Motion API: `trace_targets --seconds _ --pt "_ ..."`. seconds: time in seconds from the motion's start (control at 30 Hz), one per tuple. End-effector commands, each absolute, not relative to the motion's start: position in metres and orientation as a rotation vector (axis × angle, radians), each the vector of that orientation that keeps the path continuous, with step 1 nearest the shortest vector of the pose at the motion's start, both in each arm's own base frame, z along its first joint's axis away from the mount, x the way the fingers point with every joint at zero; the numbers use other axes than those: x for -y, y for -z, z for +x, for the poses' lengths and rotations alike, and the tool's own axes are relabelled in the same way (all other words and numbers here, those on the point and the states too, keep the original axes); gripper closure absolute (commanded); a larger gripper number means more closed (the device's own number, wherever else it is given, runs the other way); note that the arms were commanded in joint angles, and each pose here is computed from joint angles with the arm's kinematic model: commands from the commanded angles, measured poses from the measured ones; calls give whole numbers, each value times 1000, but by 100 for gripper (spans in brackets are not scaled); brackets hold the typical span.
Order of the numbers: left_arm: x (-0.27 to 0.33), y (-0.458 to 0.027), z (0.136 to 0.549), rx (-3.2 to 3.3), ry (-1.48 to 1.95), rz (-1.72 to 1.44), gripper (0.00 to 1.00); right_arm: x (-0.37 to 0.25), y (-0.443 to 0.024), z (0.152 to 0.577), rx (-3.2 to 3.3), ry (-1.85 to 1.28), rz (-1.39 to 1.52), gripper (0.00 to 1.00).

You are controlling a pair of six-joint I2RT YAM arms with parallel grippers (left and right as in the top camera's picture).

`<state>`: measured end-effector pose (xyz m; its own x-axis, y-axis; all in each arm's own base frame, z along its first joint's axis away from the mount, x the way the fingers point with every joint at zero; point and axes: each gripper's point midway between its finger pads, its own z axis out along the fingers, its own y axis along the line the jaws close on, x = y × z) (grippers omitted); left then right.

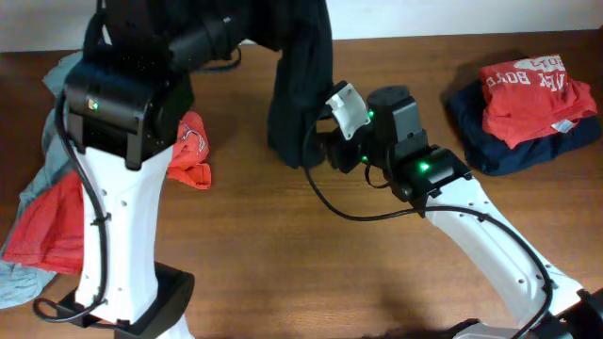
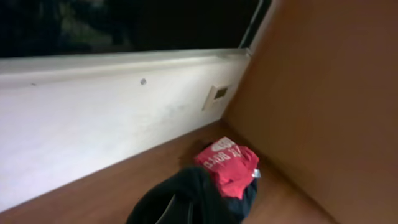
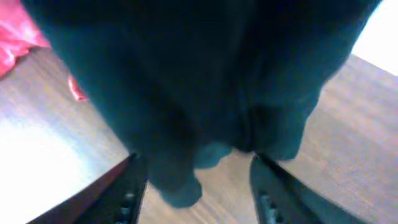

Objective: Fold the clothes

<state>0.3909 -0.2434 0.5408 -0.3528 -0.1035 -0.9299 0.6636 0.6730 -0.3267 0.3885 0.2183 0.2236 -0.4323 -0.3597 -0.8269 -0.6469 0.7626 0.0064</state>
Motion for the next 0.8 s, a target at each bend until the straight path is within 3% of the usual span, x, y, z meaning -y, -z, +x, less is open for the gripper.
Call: trace_targets --seconds 0.0,0.27,0.5,0.7,0.77 --pt "247 -542 386 -1765 866 453 100 -213 -233 399 -2042 -345 -724 53" --pt "241 -526 386 -1829 808 457 100 -202 -234 407 -2039 -264 -694 94" --pt "220 -505 397 -1906 635 408 100 -188 -250 407 -2034 -296 -656 96" --pt "194 -500 412 -1927 461 305 99 -166 -307 400 -1995 -290 -592 96" --pt "187 -500 415 -1926 430 291 94 -160 -325 395 -1997 -284 -582 96"
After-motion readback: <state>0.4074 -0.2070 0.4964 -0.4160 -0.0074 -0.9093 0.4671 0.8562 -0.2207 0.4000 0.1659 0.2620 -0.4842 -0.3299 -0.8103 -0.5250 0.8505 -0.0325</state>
